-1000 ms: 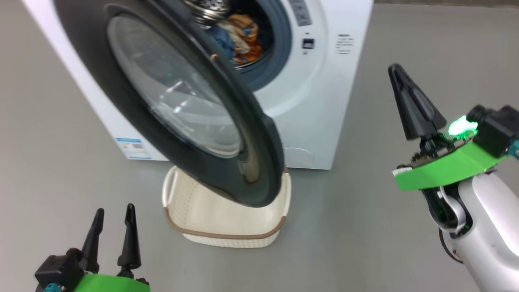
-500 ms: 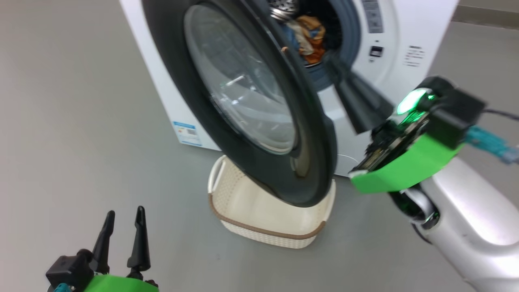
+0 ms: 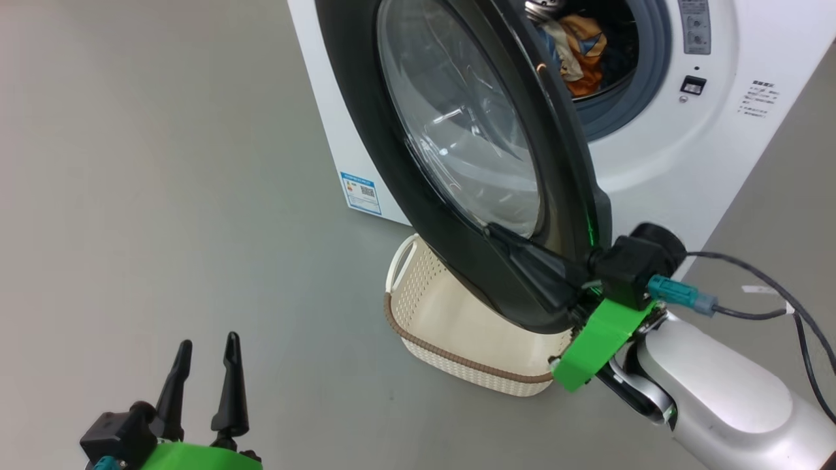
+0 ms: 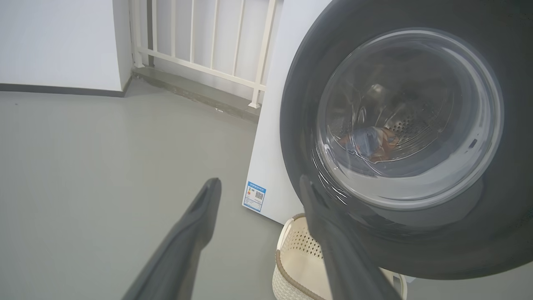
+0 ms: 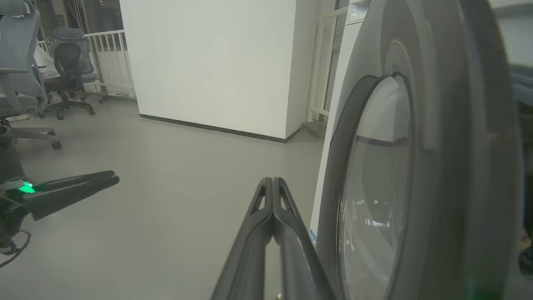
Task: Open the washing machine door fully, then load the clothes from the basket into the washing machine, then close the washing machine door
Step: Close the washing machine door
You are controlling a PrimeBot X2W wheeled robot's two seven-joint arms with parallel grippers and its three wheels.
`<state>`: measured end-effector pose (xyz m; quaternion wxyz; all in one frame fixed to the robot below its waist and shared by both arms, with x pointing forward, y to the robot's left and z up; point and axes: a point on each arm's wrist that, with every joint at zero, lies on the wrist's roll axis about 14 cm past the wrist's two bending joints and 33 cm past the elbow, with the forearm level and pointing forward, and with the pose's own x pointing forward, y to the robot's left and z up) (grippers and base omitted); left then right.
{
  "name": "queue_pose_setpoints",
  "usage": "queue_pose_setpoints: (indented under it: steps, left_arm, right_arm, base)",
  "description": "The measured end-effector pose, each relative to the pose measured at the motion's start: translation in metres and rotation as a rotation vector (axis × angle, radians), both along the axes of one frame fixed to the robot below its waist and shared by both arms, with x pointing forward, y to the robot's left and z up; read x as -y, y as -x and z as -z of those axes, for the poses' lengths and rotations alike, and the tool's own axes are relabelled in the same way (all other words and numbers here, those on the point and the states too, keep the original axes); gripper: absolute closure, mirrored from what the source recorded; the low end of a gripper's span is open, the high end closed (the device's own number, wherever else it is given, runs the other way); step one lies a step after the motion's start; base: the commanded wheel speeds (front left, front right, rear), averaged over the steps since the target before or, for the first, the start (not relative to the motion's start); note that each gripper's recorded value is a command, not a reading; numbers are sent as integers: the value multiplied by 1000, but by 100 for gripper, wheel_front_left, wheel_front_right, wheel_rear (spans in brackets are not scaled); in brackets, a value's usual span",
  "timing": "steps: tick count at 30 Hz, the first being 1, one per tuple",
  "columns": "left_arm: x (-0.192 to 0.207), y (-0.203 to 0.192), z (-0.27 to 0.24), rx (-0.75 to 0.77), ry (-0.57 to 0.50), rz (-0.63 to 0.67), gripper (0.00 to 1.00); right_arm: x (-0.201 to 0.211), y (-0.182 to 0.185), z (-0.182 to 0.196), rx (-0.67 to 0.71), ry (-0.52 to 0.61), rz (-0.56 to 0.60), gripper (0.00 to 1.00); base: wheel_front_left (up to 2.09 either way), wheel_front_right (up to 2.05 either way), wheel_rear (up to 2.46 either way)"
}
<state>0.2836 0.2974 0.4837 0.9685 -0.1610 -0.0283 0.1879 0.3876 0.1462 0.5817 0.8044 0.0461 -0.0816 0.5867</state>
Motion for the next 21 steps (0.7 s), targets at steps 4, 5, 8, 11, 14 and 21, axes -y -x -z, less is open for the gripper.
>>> queue_pose_setpoints:
  steps: [4,5,8,11,14,21]
  left_arm:
    - [-1,0,2,-8,1,-4,0]
    - [0,0,2,-9,2,-3,0]
    - [2,-3,4,-12,4,4,0]
    - [4,-6,6,-21,4,14,0]
    - [6,-10,10,-37,2,22,0]
    - [6,-24,12,-56,-13,41,0]
  right_arm:
    - [6,-8,27,-42,59,31,100]
    - [8,-11,31,-48,69,40,100]
    - [15,-19,39,-66,86,72,100]
    - [22,-26,51,-86,112,99,100]
    - [30,-36,64,-117,130,130,100]
    - [53,-74,75,-143,135,226,100]
  base:
    - [0,0,0]
    - [0,0,0]
    - [0,0,0]
    - [0,0,0]
    - [0,0,0]
    - [0,0,0]
